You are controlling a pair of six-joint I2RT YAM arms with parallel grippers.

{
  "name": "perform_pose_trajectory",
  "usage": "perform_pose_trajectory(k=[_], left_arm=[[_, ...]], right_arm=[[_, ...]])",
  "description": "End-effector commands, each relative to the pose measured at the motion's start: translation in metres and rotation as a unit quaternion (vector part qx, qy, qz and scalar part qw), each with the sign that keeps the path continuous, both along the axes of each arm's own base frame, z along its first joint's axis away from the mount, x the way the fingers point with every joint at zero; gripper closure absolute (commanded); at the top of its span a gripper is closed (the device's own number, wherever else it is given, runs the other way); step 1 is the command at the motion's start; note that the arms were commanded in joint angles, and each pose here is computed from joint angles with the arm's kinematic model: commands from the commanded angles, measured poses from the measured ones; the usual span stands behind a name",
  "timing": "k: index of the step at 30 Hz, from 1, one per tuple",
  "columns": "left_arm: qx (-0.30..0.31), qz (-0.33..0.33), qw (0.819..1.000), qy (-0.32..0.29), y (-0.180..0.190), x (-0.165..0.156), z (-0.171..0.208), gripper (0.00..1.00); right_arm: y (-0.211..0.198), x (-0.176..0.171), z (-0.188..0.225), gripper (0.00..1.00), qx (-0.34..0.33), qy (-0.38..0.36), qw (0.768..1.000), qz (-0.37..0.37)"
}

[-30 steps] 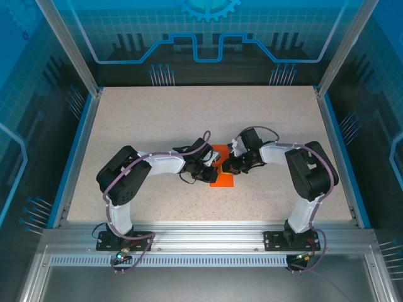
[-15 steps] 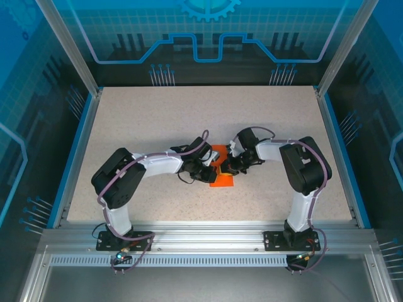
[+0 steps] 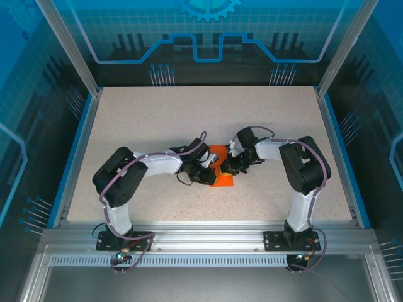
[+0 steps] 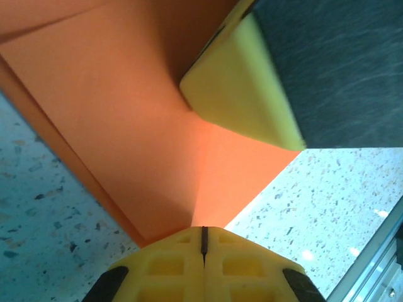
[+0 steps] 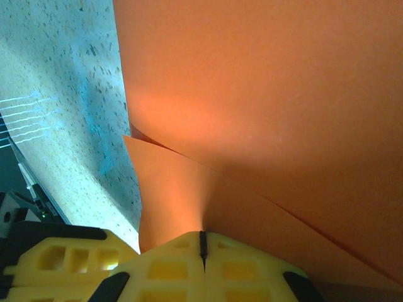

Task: Fold a paper plane with a square sheet of paper (fold left side to right side)
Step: Fold the triangle a second time at the center of the table.

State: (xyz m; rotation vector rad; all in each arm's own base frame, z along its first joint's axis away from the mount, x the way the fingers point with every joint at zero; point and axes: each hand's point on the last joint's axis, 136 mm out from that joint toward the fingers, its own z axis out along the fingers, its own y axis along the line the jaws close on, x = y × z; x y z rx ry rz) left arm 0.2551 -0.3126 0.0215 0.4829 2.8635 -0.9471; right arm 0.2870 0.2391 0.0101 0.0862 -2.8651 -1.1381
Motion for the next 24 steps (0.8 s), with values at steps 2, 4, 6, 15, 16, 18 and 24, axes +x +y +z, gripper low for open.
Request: perform_pose_trajectory(k=[2,4,6,15,16,18,24], left_arm=[[0.003,0.002,1.0,0.026,0.004,-0.008,-0.012,1.0],[0.008,0.004,1.0,0.026,0.007,-0.009,-0.015,1.0],[0.012,0.007,1.0,0.026,0.009,-0.01,-0.018,1.0],[0.026,0.015,0.999,0.036,0.022,-0.021,-0.025,1.0],[0.028,0.017,0.999,0.037,0.024,-0.023,-0.026,1.0],[0.03,0.019,0.999,0.04,0.028,-0.027,-0.026,1.0],[0.032,0.026,0.998,0.045,0.04,-0.038,-0.022,1.0]], right_arm=[[-0.018,-0.014,-0.029,1.0,-0.067,0.032,0.997,0.001],[-0.018,-0.014,-0.028,1.0,-0.068,0.031,0.997,0.002],[-0.018,-0.014,-0.028,1.0,-0.069,0.031,0.997,0.002],[-0.023,-0.013,-0.029,1.0,-0.076,0.036,0.996,0.0],[-0.024,-0.014,-0.029,1.0,-0.077,0.037,0.996,-0.001],[-0.026,-0.013,-0.029,1.0,-0.078,0.037,0.996,-0.001],[-0.028,-0.013,-0.031,1.0,-0.079,0.039,0.996,-0.003]])
